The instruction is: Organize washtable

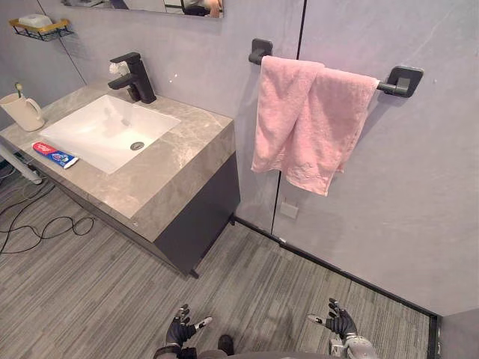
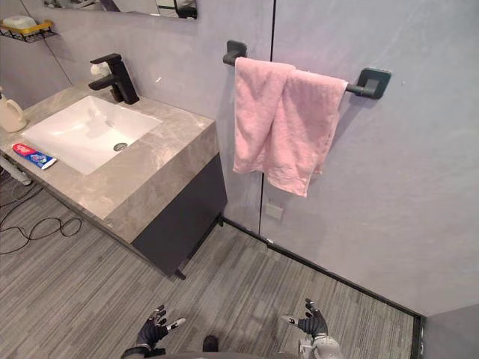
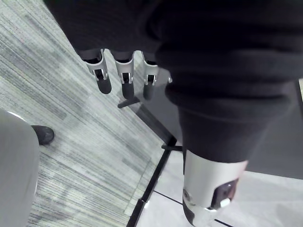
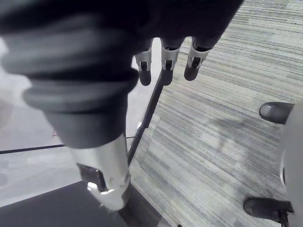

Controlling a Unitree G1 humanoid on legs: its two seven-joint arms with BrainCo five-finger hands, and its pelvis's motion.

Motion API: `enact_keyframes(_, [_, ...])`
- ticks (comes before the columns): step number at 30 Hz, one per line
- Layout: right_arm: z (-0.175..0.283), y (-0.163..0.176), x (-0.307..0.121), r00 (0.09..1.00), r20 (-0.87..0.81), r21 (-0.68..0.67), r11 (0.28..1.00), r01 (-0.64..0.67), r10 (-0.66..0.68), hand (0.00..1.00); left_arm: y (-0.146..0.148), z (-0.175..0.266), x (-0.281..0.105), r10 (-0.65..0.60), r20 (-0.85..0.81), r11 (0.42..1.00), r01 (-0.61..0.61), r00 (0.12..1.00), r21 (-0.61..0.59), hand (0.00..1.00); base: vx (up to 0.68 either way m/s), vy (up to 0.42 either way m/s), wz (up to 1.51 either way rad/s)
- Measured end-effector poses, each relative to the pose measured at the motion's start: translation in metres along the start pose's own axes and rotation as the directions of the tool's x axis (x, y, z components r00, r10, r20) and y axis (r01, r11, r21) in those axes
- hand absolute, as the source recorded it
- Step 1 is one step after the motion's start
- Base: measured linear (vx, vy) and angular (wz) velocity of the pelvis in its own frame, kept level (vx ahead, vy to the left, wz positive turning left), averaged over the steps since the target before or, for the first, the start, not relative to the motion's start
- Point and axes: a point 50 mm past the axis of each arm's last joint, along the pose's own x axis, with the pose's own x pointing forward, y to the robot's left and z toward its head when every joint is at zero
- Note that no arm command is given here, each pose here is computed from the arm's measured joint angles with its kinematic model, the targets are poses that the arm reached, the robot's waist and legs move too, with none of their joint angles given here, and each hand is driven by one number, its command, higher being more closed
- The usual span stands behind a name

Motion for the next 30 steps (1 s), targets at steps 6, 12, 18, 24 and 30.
enact_keyframes(6, [0.021,-0.013,0.01,0.998,0.049,-0.003,0.999,0.036,-0.036,0.0,-0.012,0.016,0.003,-0.018,0.069,0.999,0.021,0.997,-0.034,0.0,0.02,0.007,1.44])
enact_keyframes(12, [0.035,-0.022,0.014,0.993,0.092,-0.007,0.997,0.076,-0.075,0.0,-0.008,0.019,0.006,-0.017,0.064,1.0,0.018,0.998,-0.018,0.0,-0.01,0.068,1.22])
enact_keyframes(18, [0.024,0.011,0.012,0.999,0.052,0.041,0.999,0.002,-0.004,0.0,0.012,0.025,0.01,0.003,0.066,0.998,-0.007,0.998,0.066,0.0,-0.03,0.223,0.35])
enact_keyframes(24, [0.034,0.004,0.016,0.997,0.074,-0.02,1.0,-0.001,0.003,0.0,0.015,0.023,0.009,0.011,0.066,0.997,-0.016,0.998,0.07,0.0,-0.14,0.211,0.36])
enact_keyframes(30, [0.021,0.011,0.014,0.999,0.013,-0.022,0.999,-0.033,0.033,0.0,0.032,0.006,-0.001,0.064,0.02,0.996,-0.065,0.998,0.059,0.0,-0.03,0.237,0.72])
